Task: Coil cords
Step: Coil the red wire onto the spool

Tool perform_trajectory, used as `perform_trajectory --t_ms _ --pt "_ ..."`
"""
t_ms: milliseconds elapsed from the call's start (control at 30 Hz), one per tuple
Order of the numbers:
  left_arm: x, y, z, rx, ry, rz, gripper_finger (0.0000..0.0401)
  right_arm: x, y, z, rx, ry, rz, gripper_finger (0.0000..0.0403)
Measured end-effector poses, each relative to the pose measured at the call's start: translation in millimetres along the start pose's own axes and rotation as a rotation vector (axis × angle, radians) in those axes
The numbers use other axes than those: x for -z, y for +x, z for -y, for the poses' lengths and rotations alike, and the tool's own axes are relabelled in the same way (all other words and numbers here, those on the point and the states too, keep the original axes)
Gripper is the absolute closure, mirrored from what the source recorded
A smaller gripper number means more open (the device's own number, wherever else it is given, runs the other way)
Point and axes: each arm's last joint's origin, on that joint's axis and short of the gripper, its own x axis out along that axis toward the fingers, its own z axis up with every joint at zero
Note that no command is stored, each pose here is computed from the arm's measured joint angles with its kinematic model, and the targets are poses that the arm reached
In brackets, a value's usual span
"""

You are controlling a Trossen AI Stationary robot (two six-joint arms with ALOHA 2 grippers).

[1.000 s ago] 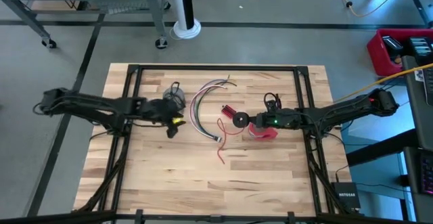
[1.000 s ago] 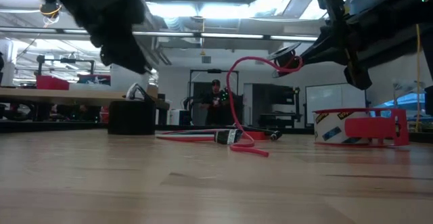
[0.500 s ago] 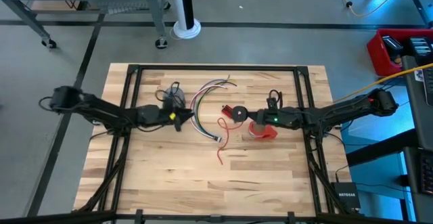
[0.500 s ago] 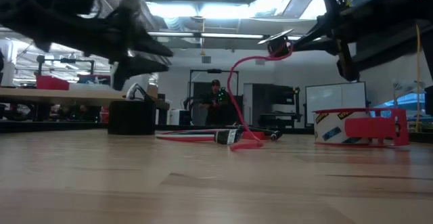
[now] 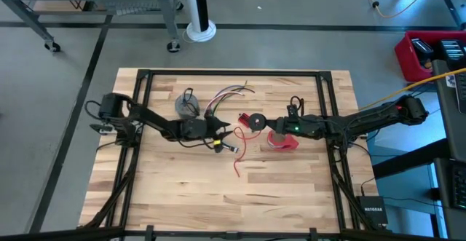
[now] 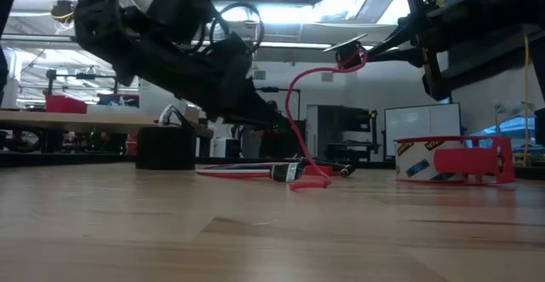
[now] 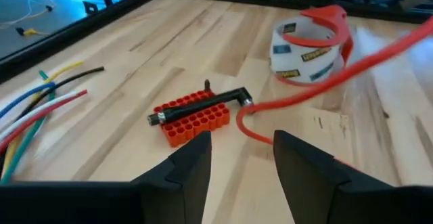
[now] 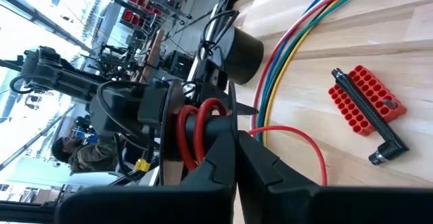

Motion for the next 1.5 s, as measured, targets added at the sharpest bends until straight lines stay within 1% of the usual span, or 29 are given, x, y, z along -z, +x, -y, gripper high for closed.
perform_trajectory --t_ms 100,233,367,533,700,833,900,1067,1200,1333,1500 --pt "-3.6 3.6 1.1 -0.021 0.007 0.019 0.0248 0.0 0.0 0.0 0.000 0.000 0.000 0.0400" --pt "-9.4 5.8 2.8 -0.021 0.027 0.038 0.0248 0.0 0.0 0.0 0.000 0.000 0.000 0.0400" --pt "-13.2 6.2 9.2 0.035 0.057 0.047 0.0248 0.0 0.0 0.0 -0.001 0.001 0.000 0.0400" --pt "-16.8 6.4 14.1 0.052 0.058 0.058 0.0248 0.0 0.0 -0.2 -0.002 0.001 0.000 0.0400" --pt "-14.8 5.4 17.3 0.064 0.059 0.041 0.0248 -0.1 0.0 -0.2 -0.002 0.002 0.000 0.0400" --pt "-6.3 3.8 20.6 0.070 0.079 -0.038 0.0248 -0.1 0.0 -0.2 -0.002 0.002 0.000 0.0400" --pt "-3.7 2.9 22.3 0.072 0.063 -0.061 0.0248 -0.1 0.0 -0.3 -0.003 0.002 0.001 0.0400" --pt "-6.0 2.5 23.8 0.078 0.043 -0.037 0.0248 -0.1 0.0 -0.3 -0.003 0.002 0.000 0.0400" --pt "-4.5 4.4 22.1 0.036 0.043 -0.034 0.0248 -0.2 0.0 -0.6 -0.006 0.004 0.001 0.0400" --pt "-4.3 14.7 26.0 0.038 0.025 0.027 0.0248 -0.6 0.0 -1.9 -0.019 0.010 0.005 0.0400" --pt "-1.1 27.5 30.5 0.036 0.043 0.028 0.0248 -0.6 0.0 -1.8 -0.018 0.009 0.005 0.0400"
